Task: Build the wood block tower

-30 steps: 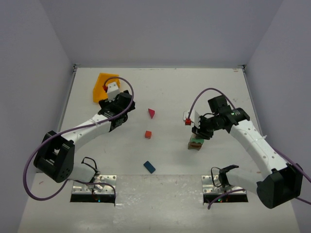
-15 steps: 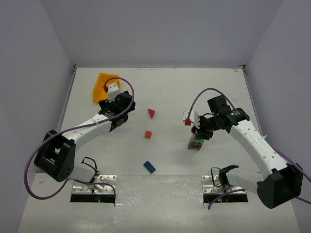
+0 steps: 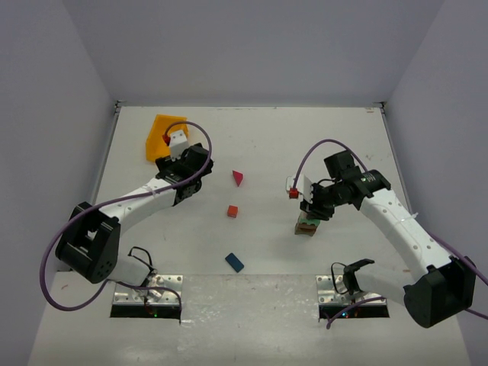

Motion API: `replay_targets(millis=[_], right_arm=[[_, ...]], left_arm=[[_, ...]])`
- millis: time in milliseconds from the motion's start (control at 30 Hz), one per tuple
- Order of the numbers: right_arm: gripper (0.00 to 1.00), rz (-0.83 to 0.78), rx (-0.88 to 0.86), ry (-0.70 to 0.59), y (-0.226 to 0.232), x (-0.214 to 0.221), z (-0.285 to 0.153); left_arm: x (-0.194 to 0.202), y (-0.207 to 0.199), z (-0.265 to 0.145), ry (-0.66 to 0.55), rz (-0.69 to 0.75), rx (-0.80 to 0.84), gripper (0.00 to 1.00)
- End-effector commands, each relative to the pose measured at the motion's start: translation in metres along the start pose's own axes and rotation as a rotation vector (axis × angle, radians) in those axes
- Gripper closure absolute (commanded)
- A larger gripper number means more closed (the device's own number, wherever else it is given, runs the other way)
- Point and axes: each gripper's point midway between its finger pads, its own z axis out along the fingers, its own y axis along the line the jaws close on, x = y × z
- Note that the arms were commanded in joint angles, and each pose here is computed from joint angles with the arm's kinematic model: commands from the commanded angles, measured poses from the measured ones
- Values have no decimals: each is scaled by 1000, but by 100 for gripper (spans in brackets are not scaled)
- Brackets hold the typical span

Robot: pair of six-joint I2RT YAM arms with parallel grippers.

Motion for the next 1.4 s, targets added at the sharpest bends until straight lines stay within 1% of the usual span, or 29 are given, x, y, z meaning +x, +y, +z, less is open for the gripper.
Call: replay_targets(millis=[0, 67, 200, 1100, 1300, 1367], right_arm=[[82, -10, 13, -27, 0, -10, -6], [80, -11, 16, -28, -1, -10, -6], [78, -7, 26, -25, -3, -9, -5], [76, -1, 52, -29, -5, -6, -2], [73, 0, 61, -33, -5, -5, -1], [71, -2, 62, -38, -5, -7, -2]], left_arm=[[-21, -9, 0, -41, -38, 10, 0], [-22, -10, 0, -41, -39, 13, 0], [-21, -9, 0, -39, -37, 13, 0], [-18, -8, 0, -30, -27, 9, 0], [-18, -8, 0, -27, -29, 10, 0], [-17, -9, 0, -26, -28, 12, 0]])
